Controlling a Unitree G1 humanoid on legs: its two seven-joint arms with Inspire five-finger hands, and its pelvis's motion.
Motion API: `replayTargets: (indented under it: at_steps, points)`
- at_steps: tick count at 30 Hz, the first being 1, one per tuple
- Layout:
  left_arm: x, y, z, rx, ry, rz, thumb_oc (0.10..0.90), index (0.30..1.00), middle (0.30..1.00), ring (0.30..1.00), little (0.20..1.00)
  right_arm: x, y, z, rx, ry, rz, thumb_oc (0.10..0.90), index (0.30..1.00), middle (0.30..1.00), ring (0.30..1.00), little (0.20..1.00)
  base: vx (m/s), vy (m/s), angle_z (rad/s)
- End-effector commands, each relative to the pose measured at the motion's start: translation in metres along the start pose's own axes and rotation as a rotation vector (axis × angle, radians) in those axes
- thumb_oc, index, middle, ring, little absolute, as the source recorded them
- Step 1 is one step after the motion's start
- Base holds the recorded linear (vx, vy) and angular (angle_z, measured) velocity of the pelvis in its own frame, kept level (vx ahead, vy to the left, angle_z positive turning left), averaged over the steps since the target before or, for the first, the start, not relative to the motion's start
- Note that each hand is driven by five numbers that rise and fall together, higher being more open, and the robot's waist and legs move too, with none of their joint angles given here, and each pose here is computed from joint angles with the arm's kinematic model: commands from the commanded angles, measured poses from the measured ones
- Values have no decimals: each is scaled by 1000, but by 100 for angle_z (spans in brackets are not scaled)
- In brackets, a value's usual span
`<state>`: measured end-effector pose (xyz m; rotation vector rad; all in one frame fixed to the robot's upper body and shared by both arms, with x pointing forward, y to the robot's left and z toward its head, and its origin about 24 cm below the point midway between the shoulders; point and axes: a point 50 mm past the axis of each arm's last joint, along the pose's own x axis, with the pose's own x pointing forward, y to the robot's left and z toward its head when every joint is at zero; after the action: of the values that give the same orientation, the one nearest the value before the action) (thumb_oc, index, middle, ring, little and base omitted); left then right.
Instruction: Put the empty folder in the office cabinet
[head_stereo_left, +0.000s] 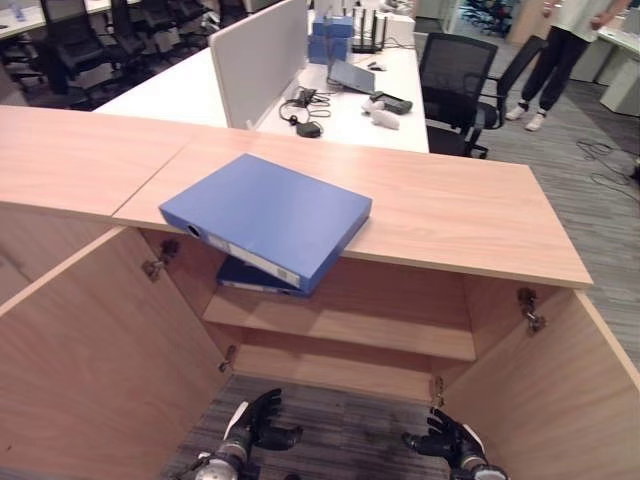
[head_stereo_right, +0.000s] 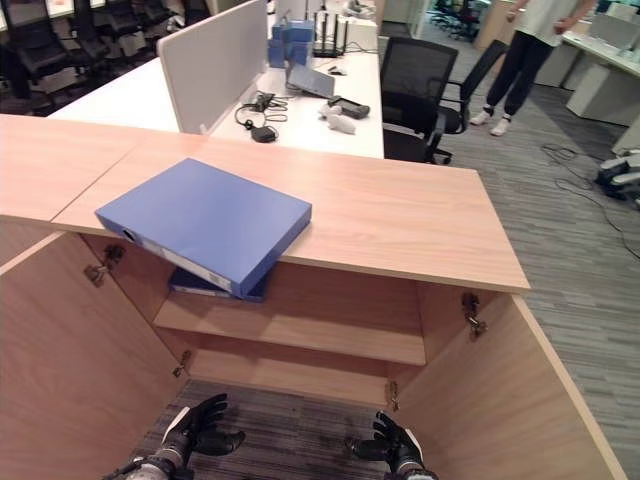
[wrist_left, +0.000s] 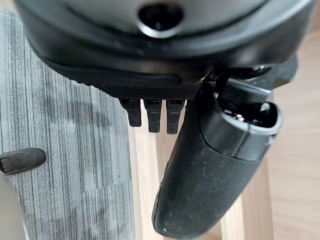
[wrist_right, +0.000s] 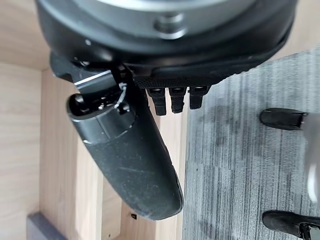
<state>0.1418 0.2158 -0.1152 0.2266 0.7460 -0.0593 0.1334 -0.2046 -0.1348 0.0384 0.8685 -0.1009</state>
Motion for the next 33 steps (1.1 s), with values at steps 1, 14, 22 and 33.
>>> replayTargets:
  at_steps: [1, 14, 22, 33]
  points:
    - [11, 19, 55, 65, -235, 60, 800, 900, 900, 900, 900, 7, -10, 54, -55, -222, -8, 800, 900, 900, 900, 900, -3, -30, 15]
    - [-15, 56, 97, 273, -479, 402, 800, 900, 900, 900, 900, 2, -13, 31, -11, -173, -72, 800, 900, 900, 900, 900, -10, -39, 14]
    - [-49, 90, 134, 579, -685, 733, 800, 900, 900, 900, 900, -3, -13, 17, -9, -147, -72, 800, 900, 900, 900, 900, -10, -25, 18]
    - [-96, 110, 209, 1023, -1015, 895, 800, 900, 900, 900, 900, 0, -10, 25, -55, -166, -19, 800, 900, 900, 900, 900, 0, 0, 0]
